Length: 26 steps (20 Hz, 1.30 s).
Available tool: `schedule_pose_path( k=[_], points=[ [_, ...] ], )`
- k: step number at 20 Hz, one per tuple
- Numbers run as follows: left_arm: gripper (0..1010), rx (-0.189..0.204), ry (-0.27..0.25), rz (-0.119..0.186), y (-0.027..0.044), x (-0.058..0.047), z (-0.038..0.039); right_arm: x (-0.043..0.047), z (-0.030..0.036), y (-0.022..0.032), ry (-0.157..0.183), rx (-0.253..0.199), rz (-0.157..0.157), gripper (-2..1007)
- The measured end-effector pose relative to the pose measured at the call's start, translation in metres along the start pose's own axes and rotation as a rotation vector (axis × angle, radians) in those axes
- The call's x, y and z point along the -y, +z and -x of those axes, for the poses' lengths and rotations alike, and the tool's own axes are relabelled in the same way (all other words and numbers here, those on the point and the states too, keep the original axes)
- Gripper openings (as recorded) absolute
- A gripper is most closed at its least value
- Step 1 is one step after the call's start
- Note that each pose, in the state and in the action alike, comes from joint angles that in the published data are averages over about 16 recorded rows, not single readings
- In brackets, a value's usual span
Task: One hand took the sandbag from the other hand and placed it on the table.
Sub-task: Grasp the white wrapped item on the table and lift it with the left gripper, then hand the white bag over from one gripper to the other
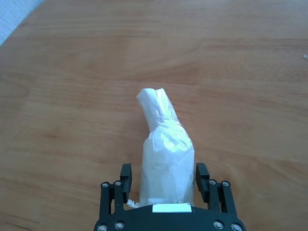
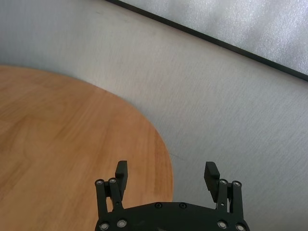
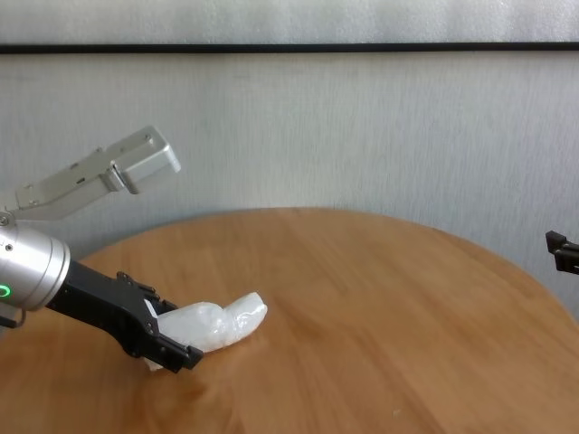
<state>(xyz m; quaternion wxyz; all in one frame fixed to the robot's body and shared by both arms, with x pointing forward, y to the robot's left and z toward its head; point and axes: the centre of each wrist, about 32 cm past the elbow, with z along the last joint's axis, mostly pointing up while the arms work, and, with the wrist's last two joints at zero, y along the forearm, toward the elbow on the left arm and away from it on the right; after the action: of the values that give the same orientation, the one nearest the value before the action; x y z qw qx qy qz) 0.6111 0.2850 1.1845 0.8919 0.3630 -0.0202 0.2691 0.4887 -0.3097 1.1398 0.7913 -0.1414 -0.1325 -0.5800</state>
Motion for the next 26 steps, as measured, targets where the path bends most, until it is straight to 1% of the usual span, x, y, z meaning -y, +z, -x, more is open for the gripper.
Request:
schedule_pose_path(
  k=[8, 9, 11, 13, 15, 18, 22, 24, 26],
  points=[
    [696, 0.000, 0.001, 0.004, -0.0002, -0.001, 0.0003, 0.0000, 0.0000, 0.0000, 0.000, 0.000, 0.000, 1005],
    [677, -0.002, 0.005, 0.008, -0.0001, -0.001, 0.0006, 0.0000, 0.0000, 0.0000, 0.000, 0.000, 0.000, 1005],
    [642, -0.007, 0.019, 0.024, 0.0003, -0.001, 0.0017, 0.0000, 0.0000, 0.0000, 0.000, 0.000, 0.000, 1005],
    [615, -0.014, 0.041, 0.053, 0.0018, -0.001, 0.0035, 0.0000, 0.0000, 0.0000, 0.000, 0.000, 0.000, 1005],
    [596, -0.022, 0.065, 0.096, 0.0056, -0.002, 0.0063, 0.0000, 0.0000, 0.0000, 0.000, 0.000, 0.000, 1005],
    [582, -0.035, 0.098, 0.181, 0.0155, -0.004, 0.0121, 0.0000, 0.0000, 0.0000, 0.000, 0.000, 0.000, 1005],
    [575, -0.054, 0.133, 0.317, 0.0323, -0.011, 0.0231, 0.0000, 0.0000, 0.0000, 0.000, 0.000, 0.000, 1005],
    [574, -0.062, 0.143, 0.387, 0.0407, -0.017, 0.0297, 0.0000, 0.0000, 0.0000, 0.000, 0.000, 0.000, 1005],
    [574, -0.065, 0.144, 0.448, 0.0486, -0.023, 0.0362, 0.0000, 0.0000, 0.0000, 0.000, 0.000, 0.000, 1005]
  ],
)
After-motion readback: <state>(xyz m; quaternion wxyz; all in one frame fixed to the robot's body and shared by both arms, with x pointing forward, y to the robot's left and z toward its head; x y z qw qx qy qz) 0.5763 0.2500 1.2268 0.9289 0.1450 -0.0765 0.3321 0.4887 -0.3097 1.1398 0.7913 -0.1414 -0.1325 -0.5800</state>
